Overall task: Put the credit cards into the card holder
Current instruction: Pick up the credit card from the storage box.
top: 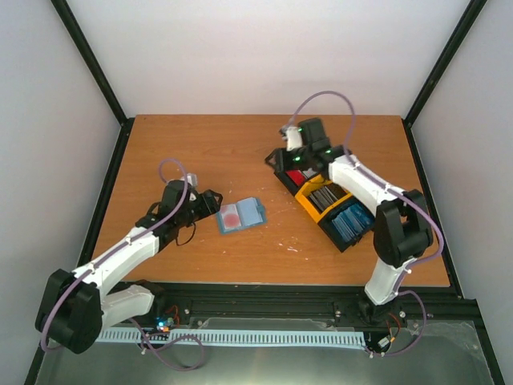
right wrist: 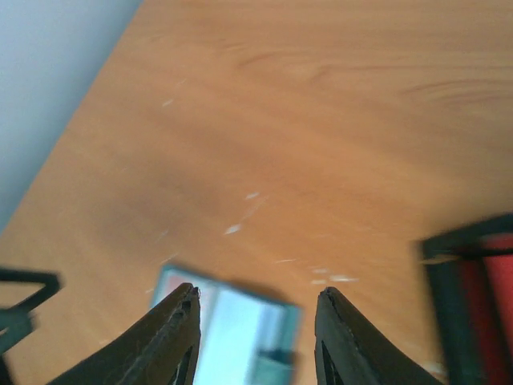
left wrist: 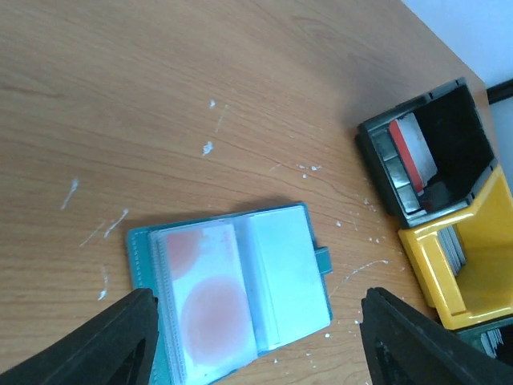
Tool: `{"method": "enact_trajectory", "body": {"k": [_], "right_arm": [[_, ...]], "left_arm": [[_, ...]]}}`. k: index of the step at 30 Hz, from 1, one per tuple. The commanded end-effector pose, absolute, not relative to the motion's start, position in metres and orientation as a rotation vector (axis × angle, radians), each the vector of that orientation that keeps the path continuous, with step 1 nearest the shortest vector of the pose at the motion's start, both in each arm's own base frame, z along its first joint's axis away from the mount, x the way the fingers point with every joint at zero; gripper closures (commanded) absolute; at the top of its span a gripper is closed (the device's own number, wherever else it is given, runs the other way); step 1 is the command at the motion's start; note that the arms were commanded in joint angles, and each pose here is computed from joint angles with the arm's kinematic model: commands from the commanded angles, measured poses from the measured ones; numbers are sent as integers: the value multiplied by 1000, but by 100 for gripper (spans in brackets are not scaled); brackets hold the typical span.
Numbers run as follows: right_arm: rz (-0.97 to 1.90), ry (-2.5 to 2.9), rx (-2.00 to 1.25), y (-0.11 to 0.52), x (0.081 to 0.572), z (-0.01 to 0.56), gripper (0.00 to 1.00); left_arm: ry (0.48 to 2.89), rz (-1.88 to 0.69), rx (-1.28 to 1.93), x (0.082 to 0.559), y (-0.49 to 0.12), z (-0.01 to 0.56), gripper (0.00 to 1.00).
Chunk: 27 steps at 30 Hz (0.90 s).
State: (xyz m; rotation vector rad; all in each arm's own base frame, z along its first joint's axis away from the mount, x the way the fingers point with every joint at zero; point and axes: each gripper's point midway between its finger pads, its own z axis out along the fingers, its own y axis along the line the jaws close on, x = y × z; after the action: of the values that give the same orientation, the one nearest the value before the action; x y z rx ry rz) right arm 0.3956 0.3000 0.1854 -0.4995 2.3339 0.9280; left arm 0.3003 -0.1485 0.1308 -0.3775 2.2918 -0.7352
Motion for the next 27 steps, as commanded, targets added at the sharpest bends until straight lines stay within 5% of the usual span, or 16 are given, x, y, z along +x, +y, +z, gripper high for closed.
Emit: {"method": "enact_trajectory", "body": {"k": [1,11,27], "right_arm": [[713,2443,-380,226,428,166,60],[470,2651,-458,192,484,101,64],[427,2769,-590,194,480,52,70]], "left_arm": [[2222,-775,-194,320,-167,158,29],[2341,-724,-102,335,-180,129,28],[2409,-683,-126,347,-180,110,29]]}}
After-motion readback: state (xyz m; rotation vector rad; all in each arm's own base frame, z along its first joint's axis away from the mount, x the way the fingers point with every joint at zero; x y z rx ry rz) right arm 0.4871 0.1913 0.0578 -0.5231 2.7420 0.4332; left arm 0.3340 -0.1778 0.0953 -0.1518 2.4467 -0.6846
